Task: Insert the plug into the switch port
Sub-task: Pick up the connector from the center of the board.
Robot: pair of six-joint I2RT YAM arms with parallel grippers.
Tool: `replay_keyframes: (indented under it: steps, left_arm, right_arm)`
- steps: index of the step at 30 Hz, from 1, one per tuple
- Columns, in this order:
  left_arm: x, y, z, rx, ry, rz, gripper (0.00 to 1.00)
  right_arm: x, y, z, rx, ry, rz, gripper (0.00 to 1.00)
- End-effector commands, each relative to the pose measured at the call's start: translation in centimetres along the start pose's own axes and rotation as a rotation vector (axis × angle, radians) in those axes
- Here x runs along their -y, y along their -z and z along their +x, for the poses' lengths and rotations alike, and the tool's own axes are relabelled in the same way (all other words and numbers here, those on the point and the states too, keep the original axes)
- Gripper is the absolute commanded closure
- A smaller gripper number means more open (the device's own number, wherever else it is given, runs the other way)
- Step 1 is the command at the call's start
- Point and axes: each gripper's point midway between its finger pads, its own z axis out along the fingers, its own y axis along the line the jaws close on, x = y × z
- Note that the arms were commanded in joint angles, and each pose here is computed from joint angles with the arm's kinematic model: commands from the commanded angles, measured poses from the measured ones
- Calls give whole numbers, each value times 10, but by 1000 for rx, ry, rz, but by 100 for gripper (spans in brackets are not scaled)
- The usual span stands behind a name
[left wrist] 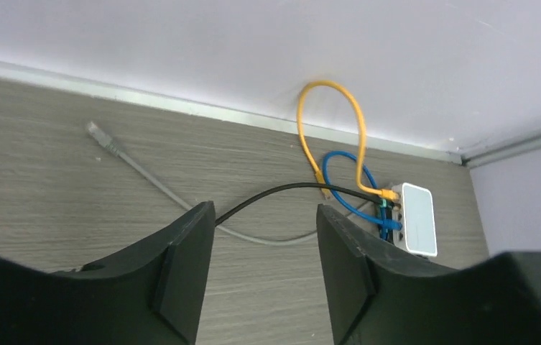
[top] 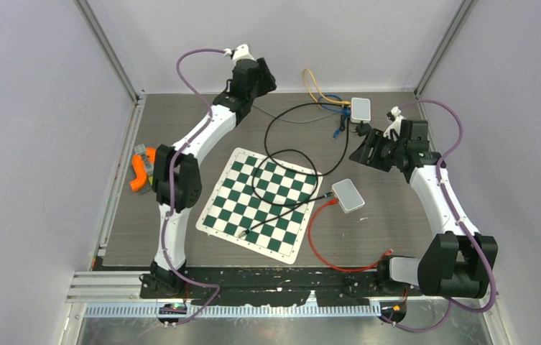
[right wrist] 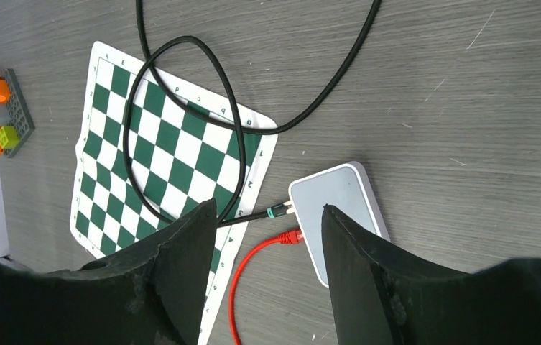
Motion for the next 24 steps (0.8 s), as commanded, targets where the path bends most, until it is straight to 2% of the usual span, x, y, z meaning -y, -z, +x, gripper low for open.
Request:
replay_keyframes:
  steps: [1,6,11,19,24]
  left_arm:
    - [-47,-40,16,-54,322,-56,46]
    - [-84,-83,21,-55,437,-90,47]
    - [-105,-113,43,-53,530,-94,48]
    - [-126,-124,96,-155,619,-138,51]
    - [-125,-130,110,-169,680,-121,54]
  right_arm:
    - [-18,22,-39,88,66,4,38]
    - [-25,29,-57,145,73,1,41]
    - [-23,19,-54,112,62,-2,43]
    - [-19,23,-70,115,101,54,44]
    - [-25,29,-80,150,104,47,44]
